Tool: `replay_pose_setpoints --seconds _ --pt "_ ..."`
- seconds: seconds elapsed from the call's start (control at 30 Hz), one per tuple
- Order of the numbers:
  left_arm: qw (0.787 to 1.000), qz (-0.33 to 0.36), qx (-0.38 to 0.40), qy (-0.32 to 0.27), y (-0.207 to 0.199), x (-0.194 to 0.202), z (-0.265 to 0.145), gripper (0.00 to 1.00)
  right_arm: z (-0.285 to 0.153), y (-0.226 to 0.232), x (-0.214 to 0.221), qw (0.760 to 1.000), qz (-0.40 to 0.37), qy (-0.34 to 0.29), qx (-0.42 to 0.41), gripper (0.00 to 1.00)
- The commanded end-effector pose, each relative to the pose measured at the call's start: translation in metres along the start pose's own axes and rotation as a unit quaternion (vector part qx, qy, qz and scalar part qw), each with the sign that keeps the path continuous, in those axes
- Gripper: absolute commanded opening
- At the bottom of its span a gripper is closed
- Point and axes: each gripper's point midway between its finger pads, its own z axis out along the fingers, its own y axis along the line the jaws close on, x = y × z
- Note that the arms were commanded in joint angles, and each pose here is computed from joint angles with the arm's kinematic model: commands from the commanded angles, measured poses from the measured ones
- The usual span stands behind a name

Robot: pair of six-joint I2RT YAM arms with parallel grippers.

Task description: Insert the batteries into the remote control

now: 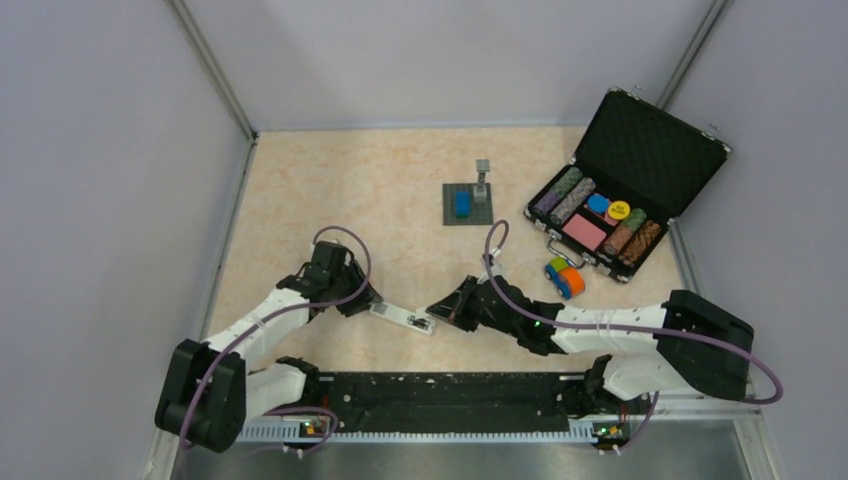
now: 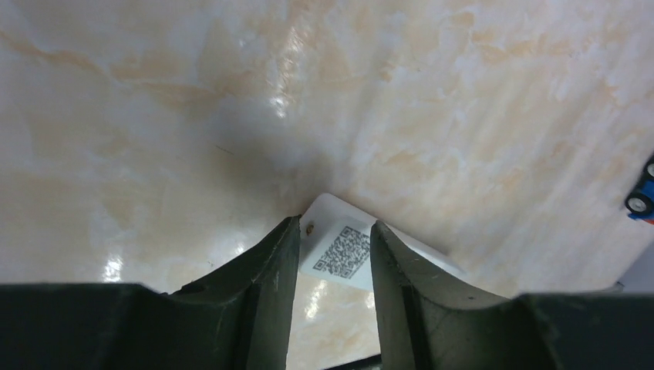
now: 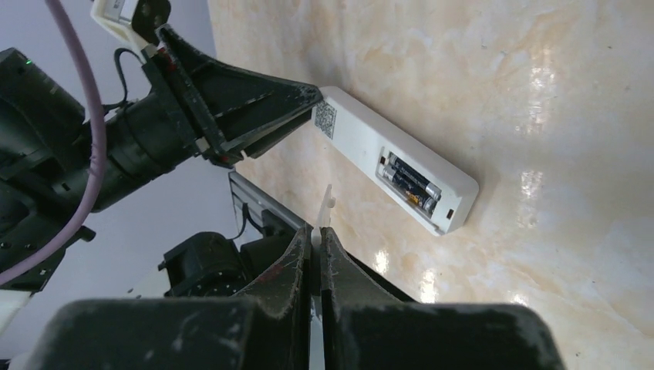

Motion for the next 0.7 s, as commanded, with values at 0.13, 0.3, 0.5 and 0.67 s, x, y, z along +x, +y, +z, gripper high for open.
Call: replay_pose_setpoints --seconds 0.13,0.3,0.5,0.67 --pt "0.998 -0.006 0.056 0.001 -0.021 0.004 -0.025 0.44 -0.008 -0.02 -0.009 0.999 -0.018 0.001 0.031 0.0" --pt "0.999 0.012 0.029 0.009 -0.007 0.01 -0.025 0.46 -0.011 -0.028 -0.013 0.999 -0.033 0.012 0.029 0.0" --pt "0.999 0.043 0.018 -0.002 -0.005 0.002 -0.023 0.6 -0.002 -0.022 0.002 0.998 -0.029 0.049 -0.002 0.0" --pt "0.996 0.062 0.053 -0.027 -0.021 -0.01 -0.023 0.79 0.008 -0.026 0.01 0.998 -0.019 0.066 -0.005 0.0"
